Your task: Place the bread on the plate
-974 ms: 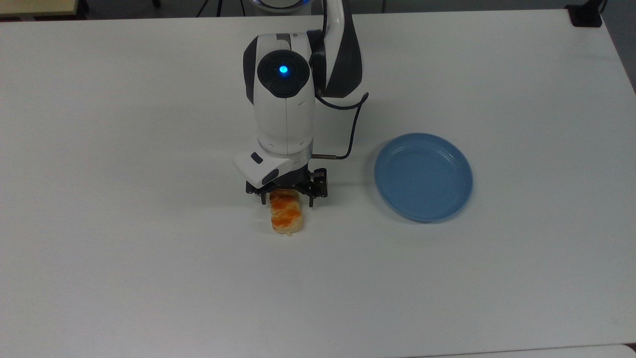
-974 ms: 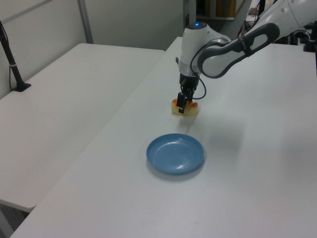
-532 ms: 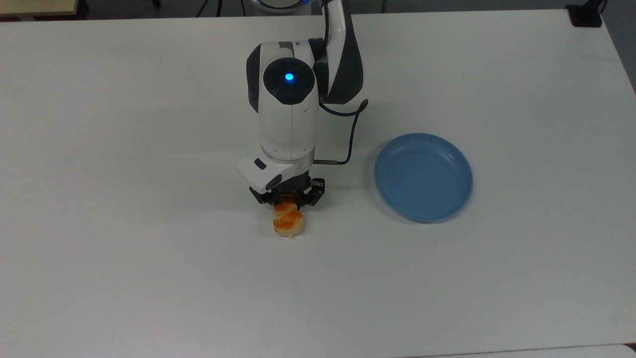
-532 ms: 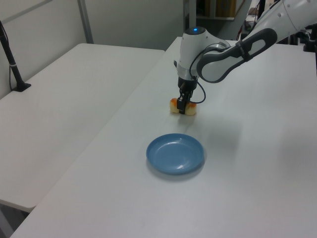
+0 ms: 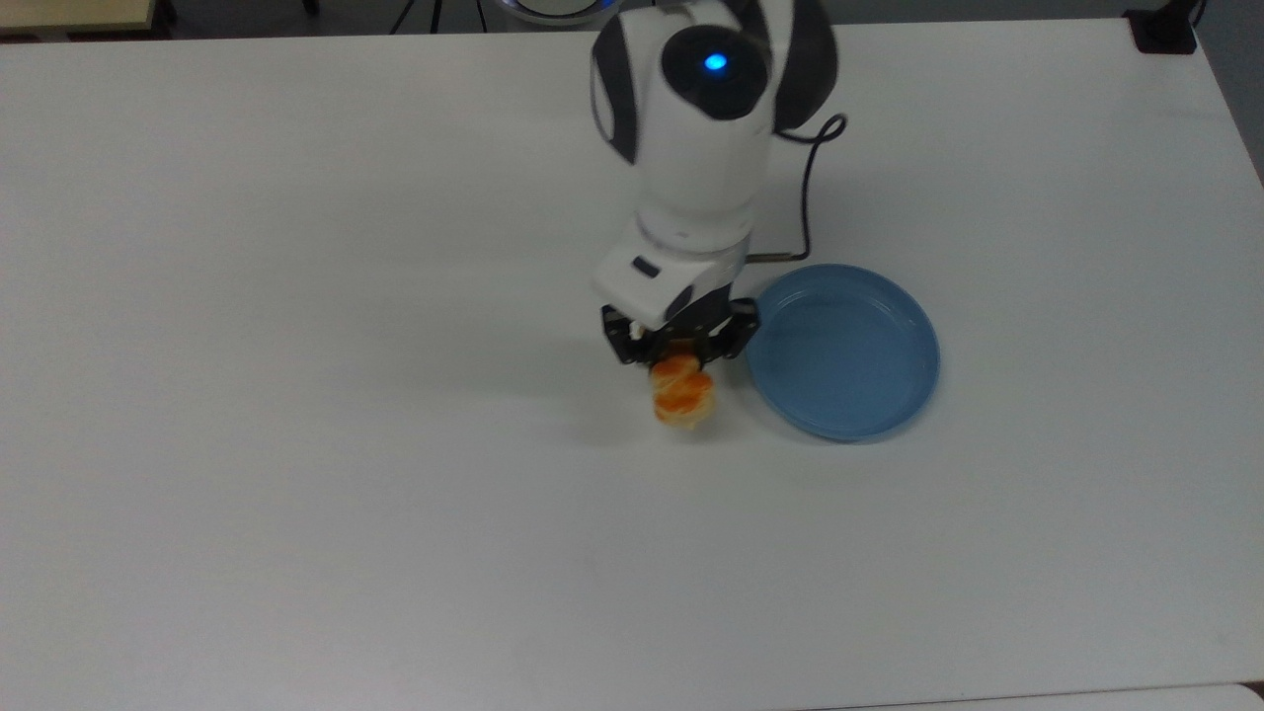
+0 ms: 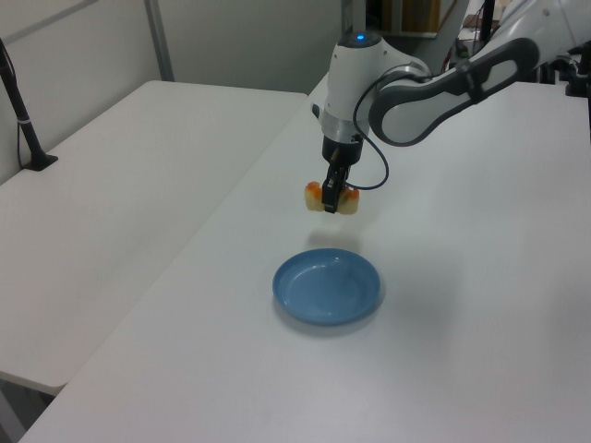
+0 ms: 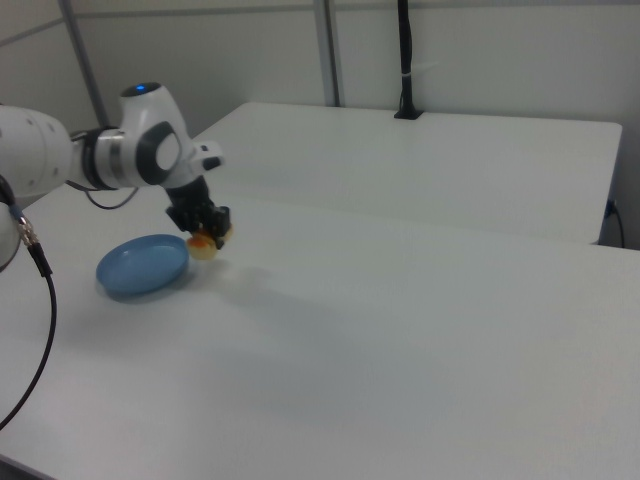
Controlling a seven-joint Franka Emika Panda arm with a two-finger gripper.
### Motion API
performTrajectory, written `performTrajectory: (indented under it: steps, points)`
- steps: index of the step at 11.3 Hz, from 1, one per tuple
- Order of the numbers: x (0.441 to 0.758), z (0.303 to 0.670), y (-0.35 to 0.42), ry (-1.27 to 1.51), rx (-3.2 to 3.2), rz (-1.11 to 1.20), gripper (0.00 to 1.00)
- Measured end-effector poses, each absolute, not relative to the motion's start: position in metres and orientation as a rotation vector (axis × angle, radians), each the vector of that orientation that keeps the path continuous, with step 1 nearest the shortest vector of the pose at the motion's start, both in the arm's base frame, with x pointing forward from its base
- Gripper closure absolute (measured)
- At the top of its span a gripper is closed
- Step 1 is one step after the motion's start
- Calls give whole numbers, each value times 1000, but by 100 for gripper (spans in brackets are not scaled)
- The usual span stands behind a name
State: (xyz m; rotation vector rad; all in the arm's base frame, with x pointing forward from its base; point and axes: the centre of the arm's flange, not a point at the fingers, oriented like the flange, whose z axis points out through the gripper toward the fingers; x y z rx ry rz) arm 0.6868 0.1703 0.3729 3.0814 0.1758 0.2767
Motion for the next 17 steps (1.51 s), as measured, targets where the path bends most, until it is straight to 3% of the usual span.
performTrajectory:
  steps: [8,11,15,17]
  points:
    - [641,362,275,207,3096,222,59]
    - [623,333,315,218,3075,183,58]
    - [628,320,328,167,3101,285,55]
    - [630,318,329,165,3106,304,48]
